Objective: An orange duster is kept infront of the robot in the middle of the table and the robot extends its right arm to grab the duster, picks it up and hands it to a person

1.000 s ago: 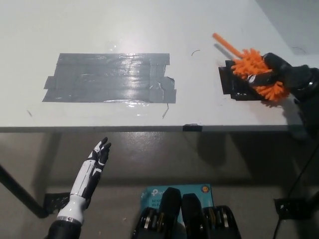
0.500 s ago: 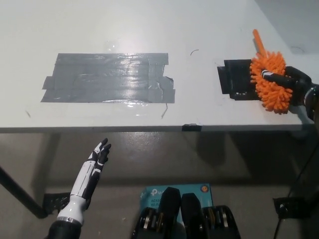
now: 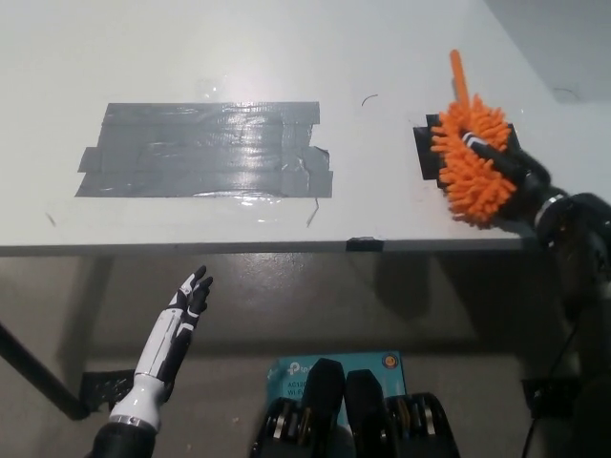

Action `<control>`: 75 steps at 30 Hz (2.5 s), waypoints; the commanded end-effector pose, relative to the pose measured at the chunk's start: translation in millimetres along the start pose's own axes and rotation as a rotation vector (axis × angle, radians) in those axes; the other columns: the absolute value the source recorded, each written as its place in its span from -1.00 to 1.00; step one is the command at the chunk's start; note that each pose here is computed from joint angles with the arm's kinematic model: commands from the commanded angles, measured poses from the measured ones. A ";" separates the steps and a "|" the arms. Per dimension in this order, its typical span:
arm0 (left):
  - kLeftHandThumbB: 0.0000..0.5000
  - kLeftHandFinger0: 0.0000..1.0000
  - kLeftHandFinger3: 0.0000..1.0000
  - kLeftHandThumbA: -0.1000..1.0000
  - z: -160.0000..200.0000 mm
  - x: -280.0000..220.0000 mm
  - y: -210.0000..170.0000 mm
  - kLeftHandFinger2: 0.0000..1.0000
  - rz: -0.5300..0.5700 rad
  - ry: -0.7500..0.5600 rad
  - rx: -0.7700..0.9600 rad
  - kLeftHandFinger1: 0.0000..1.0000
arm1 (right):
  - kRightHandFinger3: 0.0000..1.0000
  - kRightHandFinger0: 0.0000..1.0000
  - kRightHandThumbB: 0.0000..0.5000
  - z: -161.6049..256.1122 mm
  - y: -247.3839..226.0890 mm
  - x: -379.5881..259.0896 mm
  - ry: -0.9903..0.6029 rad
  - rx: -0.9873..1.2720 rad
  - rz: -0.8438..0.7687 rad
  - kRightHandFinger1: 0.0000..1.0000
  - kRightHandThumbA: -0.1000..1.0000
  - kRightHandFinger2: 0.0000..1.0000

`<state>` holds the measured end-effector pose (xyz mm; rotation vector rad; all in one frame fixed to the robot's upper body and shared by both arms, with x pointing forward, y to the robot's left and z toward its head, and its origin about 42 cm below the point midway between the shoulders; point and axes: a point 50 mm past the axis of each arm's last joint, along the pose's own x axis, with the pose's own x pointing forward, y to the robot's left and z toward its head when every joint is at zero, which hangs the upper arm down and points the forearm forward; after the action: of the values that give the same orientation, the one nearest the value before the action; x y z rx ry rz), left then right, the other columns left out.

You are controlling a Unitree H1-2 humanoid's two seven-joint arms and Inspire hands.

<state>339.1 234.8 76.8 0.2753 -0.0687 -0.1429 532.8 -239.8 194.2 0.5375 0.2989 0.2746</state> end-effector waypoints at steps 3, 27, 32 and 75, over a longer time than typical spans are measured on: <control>-0.47 1.00 1.00 0.97 18.3 12.9 11.9 1.00 0.023 -0.069 -0.010 1.00 | 1.00 -1.00 -0.65 45.4 77.6 -7.3 -0.259 0.297 0.392 -0.38 -1.00 0.33; -0.54 1.00 1.00 0.97 21.3 16.5 12.3 1.00 0.017 -0.082 0.001 1.00 | 1.00 -1.00 -0.63 4.5 82.4 9.7 -0.117 0.377 0.303 -0.39 -1.00 0.33; -0.53 1.00 1.00 0.97 22.5 16.7 11.8 1.00 0.017 -0.083 0.002 1.00 | 0.98 -1.00 -0.62 3.5 82.4 10.0 -0.103 0.367 0.297 -0.39 -1.00 0.28; -0.48 1.00 1.00 0.98 23.3 22.9 14.7 1.00 0.006 -0.081 -0.001 1.00 | 1.00 1.00 0.73 -30.9 36.7 -158.8 -0.285 -0.206 0.475 1.00 1.00 1.00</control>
<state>353.2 233.9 90.5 0.2650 -0.1017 -0.1440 424.9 -226.4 214.1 0.6995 -0.0739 0.6574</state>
